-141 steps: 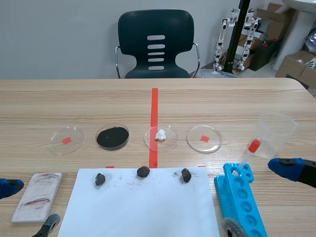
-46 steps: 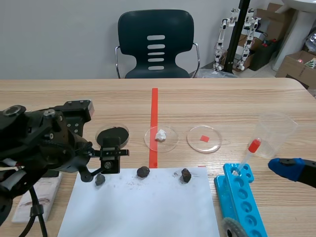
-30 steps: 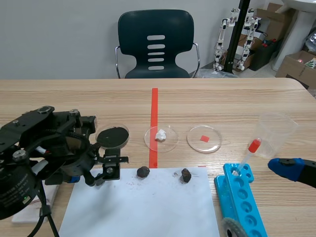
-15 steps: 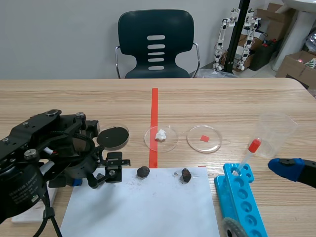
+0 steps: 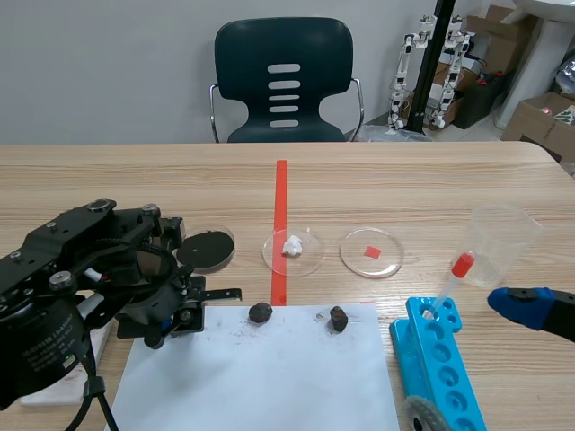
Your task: Pick up the left mineral with the left hand
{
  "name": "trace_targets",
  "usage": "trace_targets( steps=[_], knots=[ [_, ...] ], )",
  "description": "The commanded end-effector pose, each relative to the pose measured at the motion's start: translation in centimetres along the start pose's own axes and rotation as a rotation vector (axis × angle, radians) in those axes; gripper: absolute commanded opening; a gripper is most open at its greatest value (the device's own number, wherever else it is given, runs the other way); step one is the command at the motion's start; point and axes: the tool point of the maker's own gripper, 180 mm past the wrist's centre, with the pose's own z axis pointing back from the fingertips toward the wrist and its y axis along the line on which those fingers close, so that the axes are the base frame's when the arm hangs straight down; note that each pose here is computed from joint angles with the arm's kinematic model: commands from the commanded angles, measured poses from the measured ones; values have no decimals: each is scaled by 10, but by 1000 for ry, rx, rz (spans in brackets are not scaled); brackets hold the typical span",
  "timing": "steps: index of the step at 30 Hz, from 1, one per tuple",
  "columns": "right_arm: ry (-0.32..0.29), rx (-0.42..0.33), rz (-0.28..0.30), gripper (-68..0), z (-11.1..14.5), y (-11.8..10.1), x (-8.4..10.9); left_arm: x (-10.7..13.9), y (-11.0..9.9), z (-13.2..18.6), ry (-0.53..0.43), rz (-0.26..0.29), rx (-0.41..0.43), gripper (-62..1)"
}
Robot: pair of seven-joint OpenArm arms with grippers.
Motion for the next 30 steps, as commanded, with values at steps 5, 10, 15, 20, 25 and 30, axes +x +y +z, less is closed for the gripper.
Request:
trace_targets(
  steps=[5, 10, 15, 20, 25, 30],
  knots=[
    [-43, 0, 5, -84, -4, -1, 11, 6, 1, 2, -23, -3, 6, -519],
    [-43, 0, 5, -84, -4, -1, 11, 14, 3, 7, -66, -14, 16, -519],
    [-43, 1, 5, -84, -4, -1, 11, 28, 3, 29, -196, -31, -2, -519],
    [-43, 0, 5, -84, -4, -1, 11, 36, 4, 54, -335, -56, -30, -519],
    [-43, 0, 5, -84, -4, -1, 11, 41, 15, 74, -463, -60, -31, -519],
    [-43, 0, 5, -84, -4, -1, 11, 43, 34, 88, -563, -53, -11, -519]
  ],
)
